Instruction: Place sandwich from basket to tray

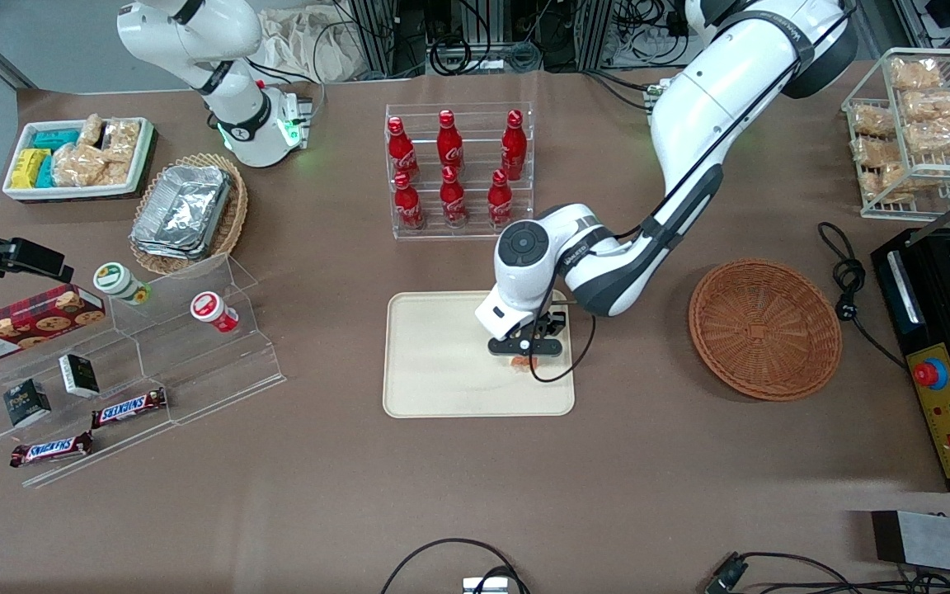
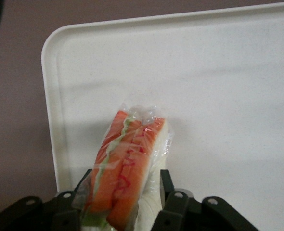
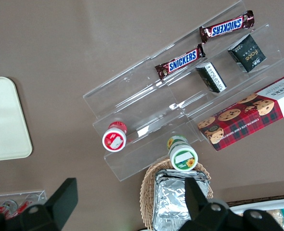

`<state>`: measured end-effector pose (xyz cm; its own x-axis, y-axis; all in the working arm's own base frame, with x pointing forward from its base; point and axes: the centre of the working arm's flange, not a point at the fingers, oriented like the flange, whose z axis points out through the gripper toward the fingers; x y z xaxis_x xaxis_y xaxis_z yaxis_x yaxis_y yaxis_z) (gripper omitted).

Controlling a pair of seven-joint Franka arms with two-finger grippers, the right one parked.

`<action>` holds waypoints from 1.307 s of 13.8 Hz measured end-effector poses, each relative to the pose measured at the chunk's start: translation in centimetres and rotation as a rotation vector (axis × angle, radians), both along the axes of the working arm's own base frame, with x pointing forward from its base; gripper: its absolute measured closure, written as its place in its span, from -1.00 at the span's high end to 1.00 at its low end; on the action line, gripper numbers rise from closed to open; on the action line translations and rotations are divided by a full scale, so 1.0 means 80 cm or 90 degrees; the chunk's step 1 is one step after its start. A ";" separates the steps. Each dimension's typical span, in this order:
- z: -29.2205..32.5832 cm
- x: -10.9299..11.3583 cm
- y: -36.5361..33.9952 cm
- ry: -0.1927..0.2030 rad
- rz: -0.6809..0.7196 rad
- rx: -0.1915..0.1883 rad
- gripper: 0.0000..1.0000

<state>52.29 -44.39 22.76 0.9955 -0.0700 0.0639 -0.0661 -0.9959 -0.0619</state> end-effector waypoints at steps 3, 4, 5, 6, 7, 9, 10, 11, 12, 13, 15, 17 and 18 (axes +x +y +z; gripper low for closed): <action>0.005 0.006 0.001 -0.006 0.004 -0.003 0.94; 0.010 0.010 0.001 -0.010 0.007 -0.004 1.00; 0.016 0.016 0.002 -0.013 0.013 -0.003 1.00; 0.025 0.023 0.003 -0.015 0.019 0.003 1.00; 0.035 0.030 0.006 -0.017 0.028 0.010 1.00; 0.067 0.051 0.019 -0.021 0.062 0.014 1.00; 0.089 0.062 0.026 -0.021 0.083 0.007 1.00; 0.116 0.074 0.037 -0.024 0.105 0.002 1.00; 0.143 0.084 0.051 -0.028 0.126 0.005 1.00; 0.171 0.096 0.070 -0.034 0.148 0.012 1.00; 0.222 0.120 0.120 -0.040 0.201 0.020 1.00; 0.259 0.138 0.167 -0.042 0.249 0.003 1.00; 0.271 0.145 0.187 -0.046 0.267 -0.003 1.00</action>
